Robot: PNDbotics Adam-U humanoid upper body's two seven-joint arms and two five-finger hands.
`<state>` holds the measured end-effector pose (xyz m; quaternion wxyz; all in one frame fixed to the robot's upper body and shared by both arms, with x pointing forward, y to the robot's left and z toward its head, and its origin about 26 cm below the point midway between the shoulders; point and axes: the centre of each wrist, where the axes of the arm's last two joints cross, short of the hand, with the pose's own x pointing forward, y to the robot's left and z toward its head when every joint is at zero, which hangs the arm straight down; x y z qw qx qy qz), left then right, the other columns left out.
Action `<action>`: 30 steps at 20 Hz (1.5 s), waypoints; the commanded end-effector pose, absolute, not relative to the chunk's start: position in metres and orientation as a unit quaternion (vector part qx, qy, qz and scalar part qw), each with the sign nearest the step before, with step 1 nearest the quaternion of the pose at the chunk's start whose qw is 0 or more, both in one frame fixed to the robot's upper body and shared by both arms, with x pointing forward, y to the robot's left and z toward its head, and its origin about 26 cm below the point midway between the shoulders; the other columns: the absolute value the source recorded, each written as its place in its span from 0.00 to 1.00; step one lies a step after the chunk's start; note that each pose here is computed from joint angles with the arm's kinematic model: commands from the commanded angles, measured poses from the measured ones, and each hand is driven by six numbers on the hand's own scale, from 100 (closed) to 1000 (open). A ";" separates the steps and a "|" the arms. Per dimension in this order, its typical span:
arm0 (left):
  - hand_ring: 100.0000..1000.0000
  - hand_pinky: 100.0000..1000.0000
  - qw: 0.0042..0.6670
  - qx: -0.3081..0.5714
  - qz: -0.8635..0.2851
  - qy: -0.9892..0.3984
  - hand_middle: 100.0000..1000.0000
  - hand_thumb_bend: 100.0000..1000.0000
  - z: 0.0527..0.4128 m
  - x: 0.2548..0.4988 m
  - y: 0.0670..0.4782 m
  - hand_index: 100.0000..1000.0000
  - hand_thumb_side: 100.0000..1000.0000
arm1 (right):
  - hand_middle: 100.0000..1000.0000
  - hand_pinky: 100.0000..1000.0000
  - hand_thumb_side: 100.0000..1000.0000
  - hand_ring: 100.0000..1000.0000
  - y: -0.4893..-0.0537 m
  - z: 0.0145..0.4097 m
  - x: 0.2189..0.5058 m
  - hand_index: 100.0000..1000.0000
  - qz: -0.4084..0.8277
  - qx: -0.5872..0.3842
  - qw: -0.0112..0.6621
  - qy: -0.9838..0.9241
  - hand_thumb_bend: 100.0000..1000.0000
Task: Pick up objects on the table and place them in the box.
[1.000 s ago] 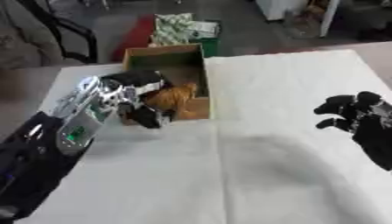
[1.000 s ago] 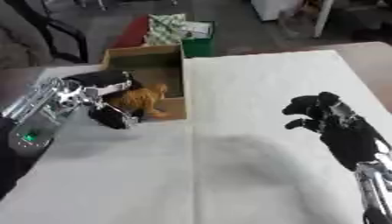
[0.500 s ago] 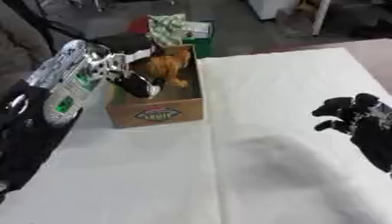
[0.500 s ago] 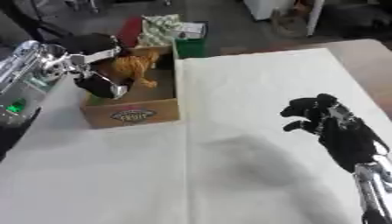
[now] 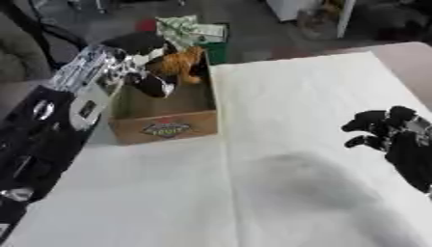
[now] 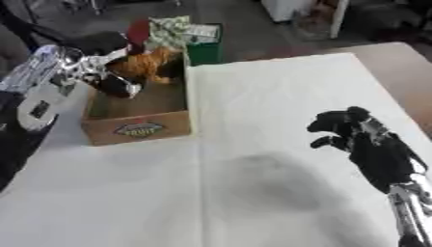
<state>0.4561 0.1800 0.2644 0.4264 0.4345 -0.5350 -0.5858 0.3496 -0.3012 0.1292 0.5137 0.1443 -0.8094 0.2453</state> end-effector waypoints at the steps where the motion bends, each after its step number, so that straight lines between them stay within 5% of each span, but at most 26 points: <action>1: 0.40 0.49 0.443 0.469 -0.545 -0.536 0.37 0.00 0.273 0.467 0.190 0.67 0.12 | 0.63 0.61 0.96 0.76 -0.302 0.143 0.351 0.74 0.265 0.135 0.499 -0.814 0.00; 12: 0.43 0.52 0.511 0.538 -0.453 -0.494 0.40 0.00 0.244 0.493 0.235 0.69 0.14 | 0.63 0.61 0.98 0.76 -0.300 0.148 0.353 0.74 0.276 0.133 0.493 -0.814 0.00; 26: 0.72 0.70 0.567 0.491 -0.482 -0.453 0.69 0.00 0.204 0.499 0.242 0.80 0.14 | 0.63 0.61 0.98 0.76 -0.299 0.148 0.354 0.74 0.277 0.136 0.493 -0.813 0.00; 30: 0.78 0.75 0.587 0.471 -0.499 -0.430 0.76 0.19 0.199 0.501 0.245 0.83 0.16 | 0.63 0.61 0.98 0.76 -0.299 0.147 0.354 0.74 0.276 0.136 0.495 -0.813 0.00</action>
